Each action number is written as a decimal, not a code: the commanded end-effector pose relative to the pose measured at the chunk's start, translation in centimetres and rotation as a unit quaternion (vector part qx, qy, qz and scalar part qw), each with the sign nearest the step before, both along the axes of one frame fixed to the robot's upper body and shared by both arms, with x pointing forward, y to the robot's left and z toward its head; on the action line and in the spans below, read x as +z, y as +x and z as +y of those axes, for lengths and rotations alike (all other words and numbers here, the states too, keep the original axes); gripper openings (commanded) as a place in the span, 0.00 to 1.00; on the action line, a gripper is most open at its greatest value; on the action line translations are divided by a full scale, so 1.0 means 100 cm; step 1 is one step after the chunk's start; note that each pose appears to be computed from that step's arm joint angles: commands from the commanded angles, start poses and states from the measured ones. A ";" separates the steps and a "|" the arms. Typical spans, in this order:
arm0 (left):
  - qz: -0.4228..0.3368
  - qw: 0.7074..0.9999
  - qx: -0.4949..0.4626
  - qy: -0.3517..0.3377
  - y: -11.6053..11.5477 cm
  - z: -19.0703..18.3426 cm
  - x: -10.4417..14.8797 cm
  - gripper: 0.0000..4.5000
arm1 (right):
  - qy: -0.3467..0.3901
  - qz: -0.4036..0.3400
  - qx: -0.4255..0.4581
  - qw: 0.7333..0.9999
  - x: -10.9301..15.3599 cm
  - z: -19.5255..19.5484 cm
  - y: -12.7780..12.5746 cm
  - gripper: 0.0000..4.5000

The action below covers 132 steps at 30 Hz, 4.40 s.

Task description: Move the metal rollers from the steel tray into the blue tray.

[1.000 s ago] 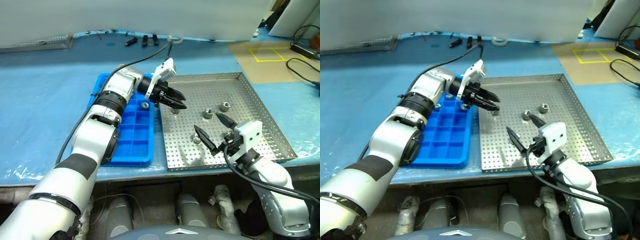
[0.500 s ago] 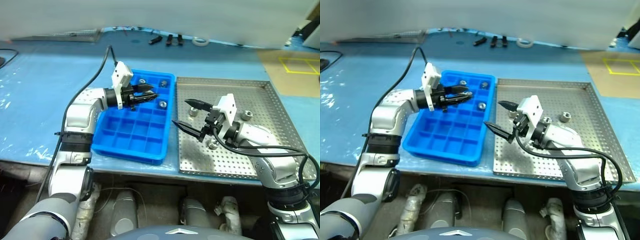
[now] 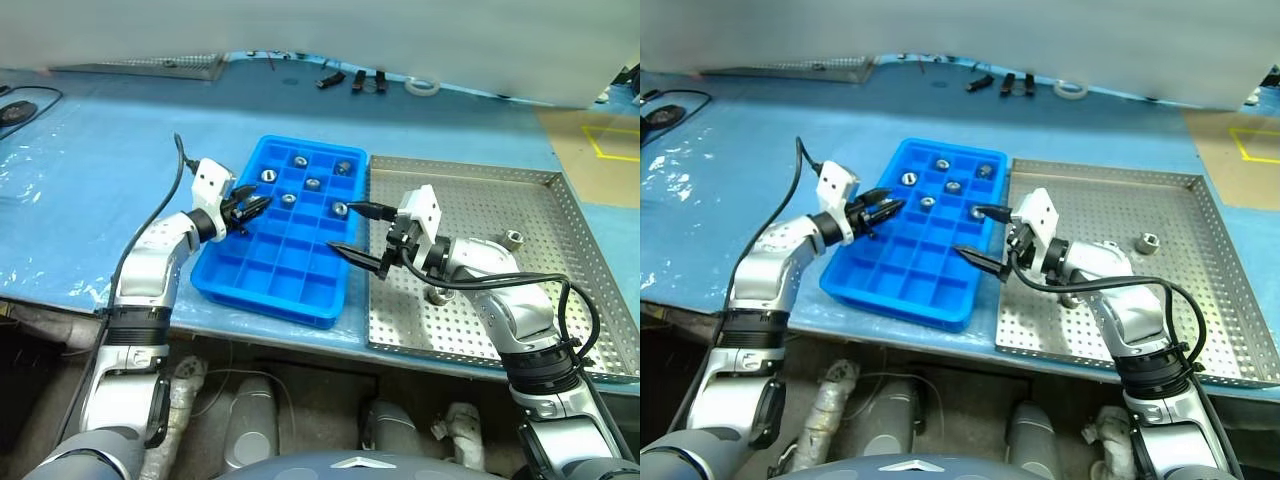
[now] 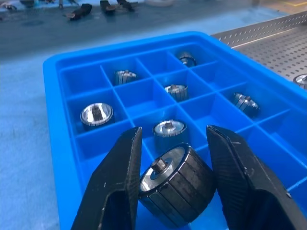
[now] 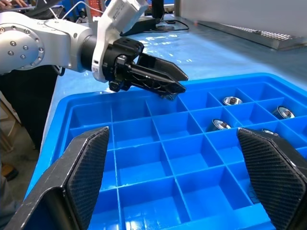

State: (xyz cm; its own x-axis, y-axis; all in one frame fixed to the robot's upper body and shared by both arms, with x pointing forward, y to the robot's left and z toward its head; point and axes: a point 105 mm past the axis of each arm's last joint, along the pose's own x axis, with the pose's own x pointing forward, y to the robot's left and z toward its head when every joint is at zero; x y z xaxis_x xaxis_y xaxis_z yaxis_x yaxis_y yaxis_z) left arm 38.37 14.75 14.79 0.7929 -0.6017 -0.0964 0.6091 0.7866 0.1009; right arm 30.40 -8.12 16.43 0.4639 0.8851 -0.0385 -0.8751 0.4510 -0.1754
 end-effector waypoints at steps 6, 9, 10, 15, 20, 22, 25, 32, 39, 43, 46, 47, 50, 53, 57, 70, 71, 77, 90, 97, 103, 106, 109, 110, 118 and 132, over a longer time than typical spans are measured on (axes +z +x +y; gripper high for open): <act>0.014 0.999 0.018 0.035 0.002 0.013 -0.007 0.39 | 0.001 -0.023 -0.011 1.000 0.009 -0.006 -0.002 1.00; 0.029 0.998 0.022 0.056 0.004 0.016 -0.018 0.61 | 0.002 -0.023 -0.014 1.000 0.009 -0.005 -0.002 1.00; 0.032 0.997 0.020 0.062 0.004 0.016 -0.019 0.67 | 0.003 -0.024 -0.015 1.000 0.009 -0.005 -0.002 1.00; 0.028 0.997 0.010 0.069 0.008 0.012 -0.011 0.97 | 0.004 -0.025 -0.022 0.999 0.010 -0.005 -0.003 1.00; -0.008 0.999 -0.031 0.035 0.014 -0.005 0.017 0.97 | 0.003 -0.029 -0.042 0.999 0.010 -0.014 -0.005 1.00; -0.022 0.998 -0.063 0.016 0.015 -0.018 0.031 0.97 | 0.004 -0.032 -0.058 0.998 0.011 -0.021 -0.005 1.00; -0.031 0.993 -0.112 0.011 0.018 -0.038 0.043 0.97 | 0.003 -0.037 -0.088 0.995 0.012 -0.035 -0.004 1.00; -0.019 0.962 -0.273 0.022 0.010 -0.111 0.043 0.97 | 0.001 -0.049 -0.171 0.984 0.010 -0.066 -0.015 1.00; 0.016 0.918 -0.391 0.062 -0.010 -0.174 0.011 0.97 | -0.003 -0.052 -0.268 0.962 0.009 -0.098 -0.046 1.00; 0.020 0.888 -0.453 0.077 -0.030 -0.208 -0.003 0.97 | -0.019 -0.045 -0.327 0.944 0.004 -0.114 -0.072 1.00; 0.021 0.875 -0.476 0.087 -0.038 -0.222 -0.010 0.97 | -0.021 -0.042 -0.362 0.931 0.004 -0.122 -0.087 1.00; 0.021 0.871 -0.482 0.092 -0.041 -0.225 -0.013 0.97 | -0.022 -0.041 -0.371 0.927 0.005 -0.123 -0.092 1.00; 0.034 0.862 -0.496 0.101 -0.049 -0.237 -0.022 0.97 | -0.025 -0.034 -0.399 0.916 0.003 -0.126 -0.107 1.00; 0.038 0.857 -0.499 0.122 -0.052 -0.241 -0.033 0.97 | -0.023 -0.028 -0.418 0.908 0.003 -0.126 -0.117 1.00; 0.048 0.854 -0.494 0.155 -0.050 -0.233 -0.045 0.97 | -0.018 -0.019 -0.427 0.904 -0.001 -0.123 -0.123 1.00; 0.076 0.867 -0.441 0.220 -0.035 -0.208 -0.073 0.94 | -0.011 -0.015 -0.422 0.907 -0.004 -0.118 -0.116 1.00; 0.076 0.868 -0.440 0.216 -0.035 -0.209 -0.072 0.89 | -0.011 -0.015 -0.420 0.907 -0.005 -0.117 -0.116 1.00; 0.082 0.869 -0.445 0.198 -0.035 -0.208 -0.066 0.50 | -0.011 -0.014 -0.415 0.910 -0.005 -0.116 -0.113 1.00; 0.003 0.882 -0.469 0.051 -0.028 -0.206 0.013 0.38 | 0.021 -0.014 -0.327 0.945 0.009 -0.101 -0.097 1.00; -0.032 0.901 -0.428 0.055 -0.022 -0.148 0.032 0.38 | 0.020 -0.020 -0.223 0.974 0.026 -0.082 -0.068 1.00; -0.044 0.939 -0.336 0.060 -0.027 -0.086 0.033 0.38 | 0.009 -0.004 -0.113 0.994 0.029 -0.056 -0.042 1.00; -0.049 0.959 -0.273 0.052 -0.034 -0.059 0.038 0.38 | 0.010 0.000 -0.051 0.999 0.031 -0.037 -0.029 1.00; -0.054 0.973 -0.222 0.044 -0.041 -0.044 0.041 0.38 | 0.005 0.002 -0.009 1.000 0.031 -0.025 -0.019 1.00; -0.054 0.977 -0.201 0.042 -0.045 -0.036 0.040 0.38 | 0.004 0.001 0.011 1.000 0.031 -0.017 -0.016 1.00; -0.035 0.995 -0.083 0.030 -0.067 -0.003 0.025 0.38 | -0.005 -0.011 0.103 0.995 0.035 0.019 -0.008 1.00; 0.042 0.998 -0.007 0.056 -0.089 0.027 -0.023 0.38 | -0.020 -0.006 0.124 0.992 0.018 0.011 -0.018 1.00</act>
